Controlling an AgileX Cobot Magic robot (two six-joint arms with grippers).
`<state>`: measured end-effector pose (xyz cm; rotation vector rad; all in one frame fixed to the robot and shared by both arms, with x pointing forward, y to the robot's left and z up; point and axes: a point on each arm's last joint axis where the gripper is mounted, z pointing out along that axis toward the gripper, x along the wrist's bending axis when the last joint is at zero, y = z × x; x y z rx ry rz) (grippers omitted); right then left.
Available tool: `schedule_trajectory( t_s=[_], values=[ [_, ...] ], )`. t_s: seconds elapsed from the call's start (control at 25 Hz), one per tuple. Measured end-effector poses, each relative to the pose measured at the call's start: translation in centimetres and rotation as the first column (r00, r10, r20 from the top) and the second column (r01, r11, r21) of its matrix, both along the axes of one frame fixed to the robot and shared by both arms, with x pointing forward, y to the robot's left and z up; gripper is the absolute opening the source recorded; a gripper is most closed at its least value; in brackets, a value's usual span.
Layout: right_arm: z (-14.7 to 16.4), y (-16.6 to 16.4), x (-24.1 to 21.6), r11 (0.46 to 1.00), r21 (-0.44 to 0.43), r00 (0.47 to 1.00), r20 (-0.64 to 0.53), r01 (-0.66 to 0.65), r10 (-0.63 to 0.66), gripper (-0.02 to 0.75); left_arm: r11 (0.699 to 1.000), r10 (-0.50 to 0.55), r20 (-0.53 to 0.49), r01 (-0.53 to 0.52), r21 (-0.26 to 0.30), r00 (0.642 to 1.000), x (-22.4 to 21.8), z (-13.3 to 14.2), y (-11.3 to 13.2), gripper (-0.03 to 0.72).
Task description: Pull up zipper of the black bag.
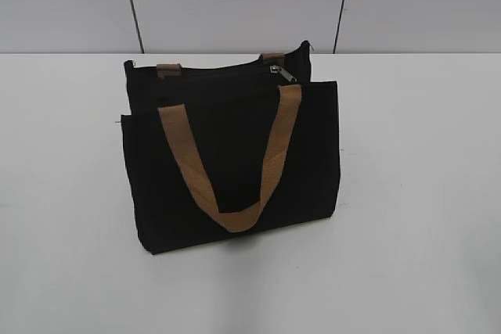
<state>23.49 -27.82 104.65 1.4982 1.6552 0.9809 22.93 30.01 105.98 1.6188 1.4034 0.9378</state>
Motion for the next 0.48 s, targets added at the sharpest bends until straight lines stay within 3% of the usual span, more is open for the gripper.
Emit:
schedule_trajectory(
  t_s=[0.48],
  values=[
    [0.00,0.00,0.00,1.000,0.000,1.000,0.000,0.002,-0.002,0.433,1.000,0.000,0.000,0.000,0.000,1.000,0.00,0.00,0.00,0.238]
  ],
)
